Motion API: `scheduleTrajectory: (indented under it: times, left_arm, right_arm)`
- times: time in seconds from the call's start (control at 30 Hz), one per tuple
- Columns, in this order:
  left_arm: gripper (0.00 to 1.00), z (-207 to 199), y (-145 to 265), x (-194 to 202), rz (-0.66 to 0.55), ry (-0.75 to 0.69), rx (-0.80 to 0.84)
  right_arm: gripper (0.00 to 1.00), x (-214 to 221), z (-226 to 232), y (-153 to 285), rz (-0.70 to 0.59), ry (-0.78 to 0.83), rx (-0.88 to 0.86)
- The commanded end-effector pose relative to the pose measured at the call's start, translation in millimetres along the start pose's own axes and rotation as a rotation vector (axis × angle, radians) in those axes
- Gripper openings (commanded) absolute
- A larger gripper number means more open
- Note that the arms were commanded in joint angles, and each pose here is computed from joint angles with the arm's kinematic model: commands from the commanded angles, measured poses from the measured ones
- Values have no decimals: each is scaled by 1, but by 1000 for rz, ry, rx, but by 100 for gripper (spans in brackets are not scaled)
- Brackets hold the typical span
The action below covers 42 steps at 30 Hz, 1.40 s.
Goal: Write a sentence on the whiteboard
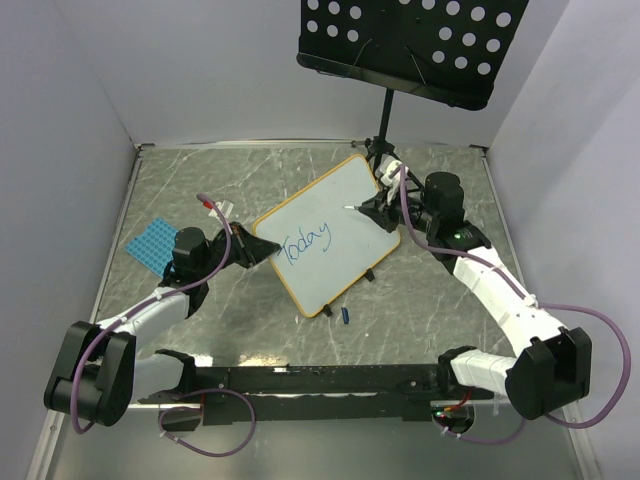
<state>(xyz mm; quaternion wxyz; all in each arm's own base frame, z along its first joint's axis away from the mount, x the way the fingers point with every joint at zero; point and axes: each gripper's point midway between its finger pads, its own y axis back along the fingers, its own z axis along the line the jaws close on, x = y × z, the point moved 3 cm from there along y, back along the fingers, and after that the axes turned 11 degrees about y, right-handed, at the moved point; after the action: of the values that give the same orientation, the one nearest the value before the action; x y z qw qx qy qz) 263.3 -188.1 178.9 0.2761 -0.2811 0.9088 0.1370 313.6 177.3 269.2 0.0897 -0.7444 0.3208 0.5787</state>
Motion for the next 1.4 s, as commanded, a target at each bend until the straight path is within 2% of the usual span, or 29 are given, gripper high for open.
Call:
scheduleTrajectory:
  times: [0.0, 0.83, 1.37]
  left_arm:
    - [1, -2, 4, 22, 108, -50, 43]
    - [1, -3, 4, 22, 111, -53, 44]
    - [1, -3, 2, 21, 139, -65, 47]
  right_arm:
    - [0, -7, -2, 0, -50, 54, -7]
    - [0, -5, 3, -4, -150, 248, -28]
    - [0, -10, 10, -13, -290, 415, -78]
